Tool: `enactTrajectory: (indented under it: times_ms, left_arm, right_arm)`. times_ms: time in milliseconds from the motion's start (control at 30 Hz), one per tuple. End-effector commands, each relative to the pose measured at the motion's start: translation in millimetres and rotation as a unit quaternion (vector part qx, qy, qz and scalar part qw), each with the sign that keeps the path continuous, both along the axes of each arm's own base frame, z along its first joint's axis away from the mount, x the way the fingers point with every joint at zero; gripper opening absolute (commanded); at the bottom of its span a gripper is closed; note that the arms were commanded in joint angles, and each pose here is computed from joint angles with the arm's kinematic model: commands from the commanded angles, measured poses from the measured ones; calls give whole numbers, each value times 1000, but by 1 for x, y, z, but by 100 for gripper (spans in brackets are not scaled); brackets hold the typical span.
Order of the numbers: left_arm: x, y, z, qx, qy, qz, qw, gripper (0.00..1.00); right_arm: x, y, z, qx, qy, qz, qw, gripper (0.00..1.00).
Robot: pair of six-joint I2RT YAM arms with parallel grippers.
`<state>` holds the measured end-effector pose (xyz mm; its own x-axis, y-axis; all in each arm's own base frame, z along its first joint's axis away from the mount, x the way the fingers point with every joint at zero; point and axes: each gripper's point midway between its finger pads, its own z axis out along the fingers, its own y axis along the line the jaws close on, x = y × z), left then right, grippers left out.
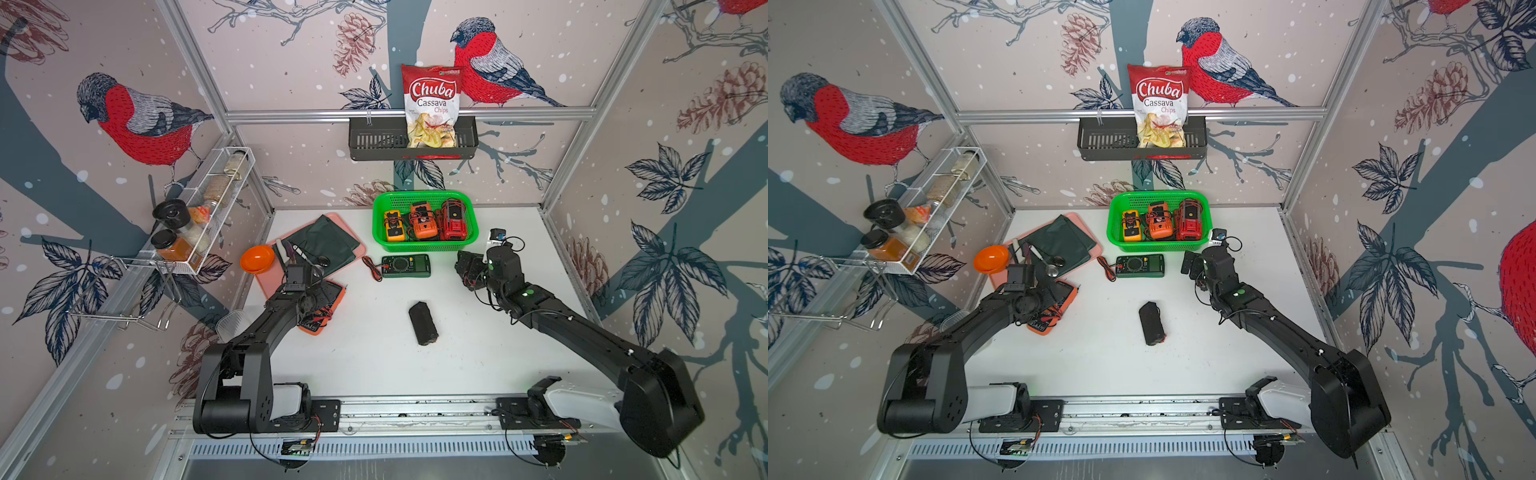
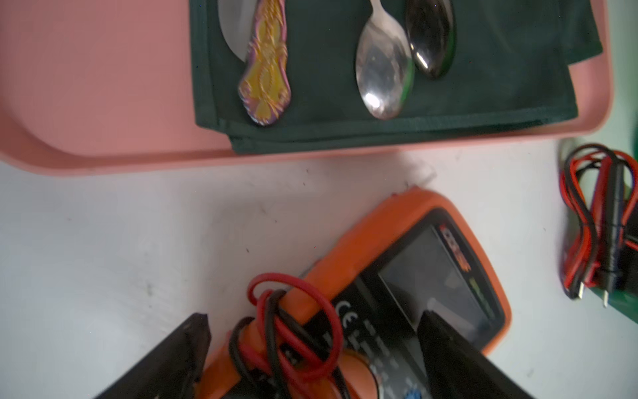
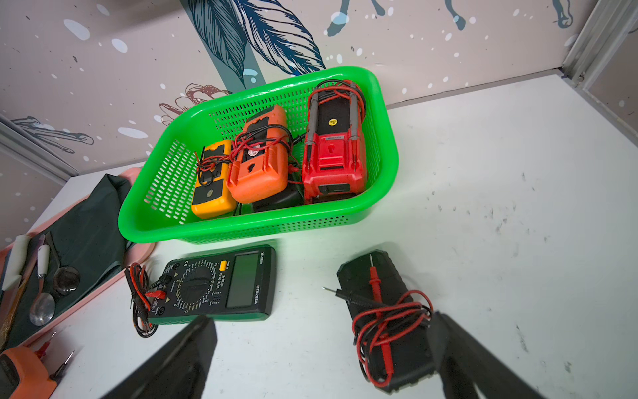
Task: Put the multimeter into the basket
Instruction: Pick up the multimeter from the center of the board.
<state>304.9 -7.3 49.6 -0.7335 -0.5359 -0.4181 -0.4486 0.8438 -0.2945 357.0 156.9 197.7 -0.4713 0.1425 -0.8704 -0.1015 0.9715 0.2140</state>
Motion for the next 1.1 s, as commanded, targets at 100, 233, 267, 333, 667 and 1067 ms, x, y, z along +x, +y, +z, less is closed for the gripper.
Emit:
enactTrajectory:
  times_ms: [100, 233, 267, 333, 667, 1067]
  left_arm:
    - [-10, -25, 9, -72, -21, -27, 997, 97]
    - [-18, -29, 6, -80, -21, -29, 996, 98]
    - [-19, -27, 5, -73, -19, -27, 997, 98]
    - [-21, -21, 3, -50, -9, -17, 999, 98]
    - [-13, -27, 1, 51, 37, -62, 996, 98]
    - [0, -42, -9, 127, 79, -112, 982, 98]
  right_arm:
    - [6, 0, 13, 11, -23, -9, 1000, 100]
    - [8, 2, 14, 13, -25, -7, 1000, 100]
    - [9, 3, 14, 13, -24, -5, 1000, 100]
    - [10, 5, 14, 13, -24, -3, 1000, 100]
    - [11, 8, 17, 15, -25, 3, 1000, 100]
    - [11, 11, 21, 19, -32, 9, 999, 100]
